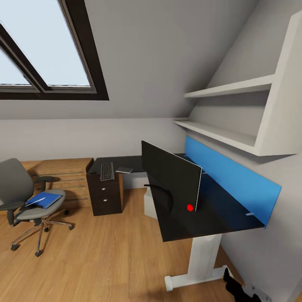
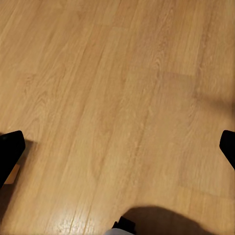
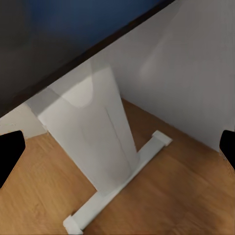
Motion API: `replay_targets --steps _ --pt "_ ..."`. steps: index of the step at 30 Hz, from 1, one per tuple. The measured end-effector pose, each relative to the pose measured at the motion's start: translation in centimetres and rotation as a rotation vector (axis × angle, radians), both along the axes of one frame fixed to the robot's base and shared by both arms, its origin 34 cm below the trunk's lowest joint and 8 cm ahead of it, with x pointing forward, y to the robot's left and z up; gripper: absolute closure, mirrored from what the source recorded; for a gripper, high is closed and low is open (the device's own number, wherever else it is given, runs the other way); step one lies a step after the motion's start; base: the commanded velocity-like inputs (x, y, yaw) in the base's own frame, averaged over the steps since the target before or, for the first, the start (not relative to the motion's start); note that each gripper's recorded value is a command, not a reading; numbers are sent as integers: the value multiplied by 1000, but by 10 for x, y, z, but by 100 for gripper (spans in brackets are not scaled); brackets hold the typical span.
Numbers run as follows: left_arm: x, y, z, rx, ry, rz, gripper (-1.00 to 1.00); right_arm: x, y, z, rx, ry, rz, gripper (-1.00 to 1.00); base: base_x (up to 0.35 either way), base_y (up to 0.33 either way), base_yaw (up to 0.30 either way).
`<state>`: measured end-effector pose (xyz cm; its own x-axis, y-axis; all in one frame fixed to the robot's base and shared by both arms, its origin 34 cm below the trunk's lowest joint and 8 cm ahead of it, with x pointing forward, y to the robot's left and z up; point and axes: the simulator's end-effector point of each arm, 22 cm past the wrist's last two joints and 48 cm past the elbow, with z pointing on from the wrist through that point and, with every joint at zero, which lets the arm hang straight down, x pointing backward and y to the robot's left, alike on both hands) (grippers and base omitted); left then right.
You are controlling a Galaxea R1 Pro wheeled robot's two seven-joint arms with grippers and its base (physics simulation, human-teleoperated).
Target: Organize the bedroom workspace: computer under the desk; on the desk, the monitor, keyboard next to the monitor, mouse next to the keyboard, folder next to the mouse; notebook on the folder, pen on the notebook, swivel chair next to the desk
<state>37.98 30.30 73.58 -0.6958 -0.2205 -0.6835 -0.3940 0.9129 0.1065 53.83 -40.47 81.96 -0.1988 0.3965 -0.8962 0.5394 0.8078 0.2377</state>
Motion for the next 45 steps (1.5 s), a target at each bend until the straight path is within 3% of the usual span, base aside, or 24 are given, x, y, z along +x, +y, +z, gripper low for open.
replay_targets --steps 4,9,11,16,22,26,29,30,31,32,35,36,40,45 --pt "0 1 0 1 1 1 -100 38 -34 30 15 -4 -6 -100 0 0 0" --pt "0 1 0 0 1 2 -100 80 -51 63 40 0 16 -100 0 0 0" --pt "0 1 0 -1 1 3 -100 106 -61 91 41 -18 16 -100 0 0 0" --pt "0 1 0 -1 0 4 -100 146 -73 139 25 -53 0 -100 0 0 0" --pt "0 1 0 -1 -2 4 -100 189 -75 190 -37 -24 48 -100 55 0 0" --pt "3 3 3 2 -25 10 -100 201 -71 200 -37 25 74 -100 252 0 0" --pt "4 4 5 4 -36 15 -100 202 -67 195 -8 62 84 -100 285 0 0" --pt "3 4 4 5 -37 16 -100 201 -64 190 20 84 89 -100 98 0 0" --pt "2 6 3 8 -35 17 -100 197 -56 175 81 143 101 -100 78 0 0" --pt "2 6 4 8 -37 17 -100 196 -56 175 87 148 102 -100 63 0 0" --pt "2 6 3 8 -36 18 -100 195 -58 174 100 154 98 -100 112 0 0" --pt "2 6 4 8 -38 18 -100 195 -63 179 140 127 101 -100 253 0 0" --pt "2 6 4 8 -38 18 -100 202 -55 184 166 92 155 -100 268 0 0" --pt "2 5 4 9 -39 16 -100 203 -52 184 173 84 170 -100 253 0 0"
